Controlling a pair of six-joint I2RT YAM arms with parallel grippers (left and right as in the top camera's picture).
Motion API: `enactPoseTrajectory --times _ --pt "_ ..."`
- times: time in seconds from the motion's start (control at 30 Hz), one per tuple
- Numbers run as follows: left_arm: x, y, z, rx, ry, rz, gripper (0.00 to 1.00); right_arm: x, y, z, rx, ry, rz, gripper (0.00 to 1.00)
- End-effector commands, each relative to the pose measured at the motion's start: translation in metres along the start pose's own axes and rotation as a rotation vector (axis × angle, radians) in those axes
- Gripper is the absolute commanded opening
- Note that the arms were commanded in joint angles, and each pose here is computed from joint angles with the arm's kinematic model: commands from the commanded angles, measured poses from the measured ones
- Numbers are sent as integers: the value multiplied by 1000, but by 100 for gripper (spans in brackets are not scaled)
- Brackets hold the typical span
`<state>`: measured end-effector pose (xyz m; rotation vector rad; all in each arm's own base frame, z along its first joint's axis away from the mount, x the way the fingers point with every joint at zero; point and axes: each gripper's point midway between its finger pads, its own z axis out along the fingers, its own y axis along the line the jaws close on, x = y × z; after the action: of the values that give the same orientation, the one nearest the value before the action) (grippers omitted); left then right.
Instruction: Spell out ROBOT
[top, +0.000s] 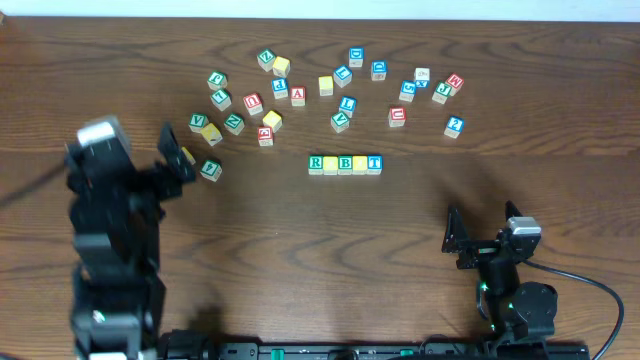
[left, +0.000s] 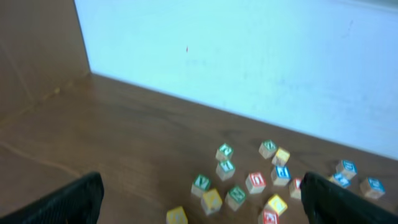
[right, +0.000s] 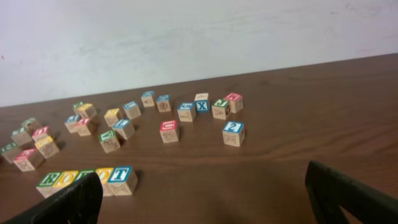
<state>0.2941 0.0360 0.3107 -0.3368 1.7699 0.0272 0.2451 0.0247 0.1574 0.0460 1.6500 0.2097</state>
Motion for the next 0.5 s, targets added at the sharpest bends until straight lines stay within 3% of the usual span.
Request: enactPoseTrajectory --times 0.0,0.23,0.47 --pt "34 13 -8 -3 -73 24 99 0 -1 0 5 -3 -14 99" --pt "86 29 -18 9 -203 0 99 0 -1 0 5 -3 -14 99" --pt "126 42 -17 -7 -233 26 99 0 -1 0 5 -2 -14 99"
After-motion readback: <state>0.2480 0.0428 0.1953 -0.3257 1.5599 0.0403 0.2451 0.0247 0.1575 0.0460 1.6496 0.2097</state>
